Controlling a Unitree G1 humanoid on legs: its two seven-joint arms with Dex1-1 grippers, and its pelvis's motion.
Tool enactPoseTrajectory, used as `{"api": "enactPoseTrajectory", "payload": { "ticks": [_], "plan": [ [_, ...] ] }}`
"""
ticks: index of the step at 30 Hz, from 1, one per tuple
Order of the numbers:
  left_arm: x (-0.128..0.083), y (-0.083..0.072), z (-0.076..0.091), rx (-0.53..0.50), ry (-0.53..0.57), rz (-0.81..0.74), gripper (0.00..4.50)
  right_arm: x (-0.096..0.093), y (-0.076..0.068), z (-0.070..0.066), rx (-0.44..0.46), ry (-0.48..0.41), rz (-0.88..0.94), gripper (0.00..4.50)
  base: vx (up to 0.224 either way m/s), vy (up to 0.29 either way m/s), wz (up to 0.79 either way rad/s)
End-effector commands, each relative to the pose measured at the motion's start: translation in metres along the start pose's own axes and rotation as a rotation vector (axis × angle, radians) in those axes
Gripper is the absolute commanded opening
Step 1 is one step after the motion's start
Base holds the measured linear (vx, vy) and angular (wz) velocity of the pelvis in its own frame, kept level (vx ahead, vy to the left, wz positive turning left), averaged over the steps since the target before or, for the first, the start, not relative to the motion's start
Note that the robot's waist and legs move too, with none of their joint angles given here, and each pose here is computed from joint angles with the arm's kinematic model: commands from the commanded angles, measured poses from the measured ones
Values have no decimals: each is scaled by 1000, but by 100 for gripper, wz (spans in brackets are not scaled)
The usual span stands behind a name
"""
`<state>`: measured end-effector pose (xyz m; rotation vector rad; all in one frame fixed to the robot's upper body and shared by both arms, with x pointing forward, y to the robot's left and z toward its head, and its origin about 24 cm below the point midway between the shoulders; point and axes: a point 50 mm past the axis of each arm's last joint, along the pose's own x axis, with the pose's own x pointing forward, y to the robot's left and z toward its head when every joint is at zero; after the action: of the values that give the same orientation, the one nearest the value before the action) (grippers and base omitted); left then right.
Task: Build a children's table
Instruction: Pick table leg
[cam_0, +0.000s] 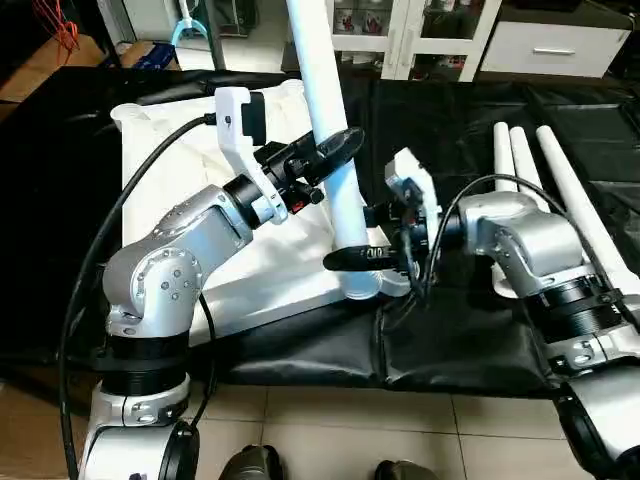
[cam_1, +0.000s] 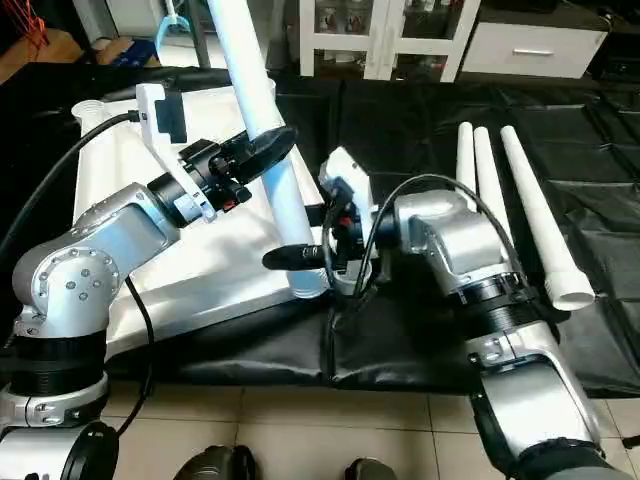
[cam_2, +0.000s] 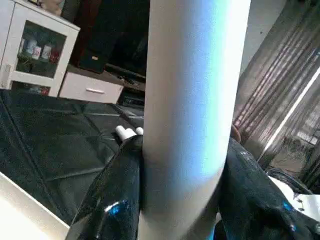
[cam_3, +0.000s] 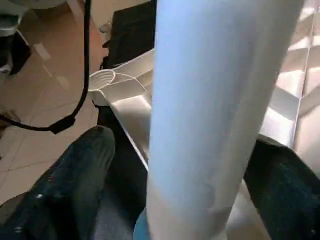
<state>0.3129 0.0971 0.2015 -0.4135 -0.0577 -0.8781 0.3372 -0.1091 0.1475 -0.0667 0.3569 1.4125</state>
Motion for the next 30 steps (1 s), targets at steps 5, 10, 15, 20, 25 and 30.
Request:
{"api": "enactPoseTrajectory", "payload": {
  "ticks": [5,10,15,20,25,30],
  "plan": [
    [1,-7,8,58,-4,-25,180,2,1,4,0,2,4,351,0,0,0],
    [1,-9,7,62,7,-43,180,2,2,3,7,3,7,305,0,0,0],
    [1,-9,7,65,12,-46,180,4,3,2,7,4,13,251,0,0,0],
    [1,-9,7,66,12,-48,180,4,3,2,6,4,15,208,0,0,0],
    [1,-8,6,90,33,-14,236,4,3,2,-1,2,20,189,0,0,0],
    [-3,0,10,65,18,37,276,0,0,5,-5,-25,-8,187,0,0,0]
  ]
}}
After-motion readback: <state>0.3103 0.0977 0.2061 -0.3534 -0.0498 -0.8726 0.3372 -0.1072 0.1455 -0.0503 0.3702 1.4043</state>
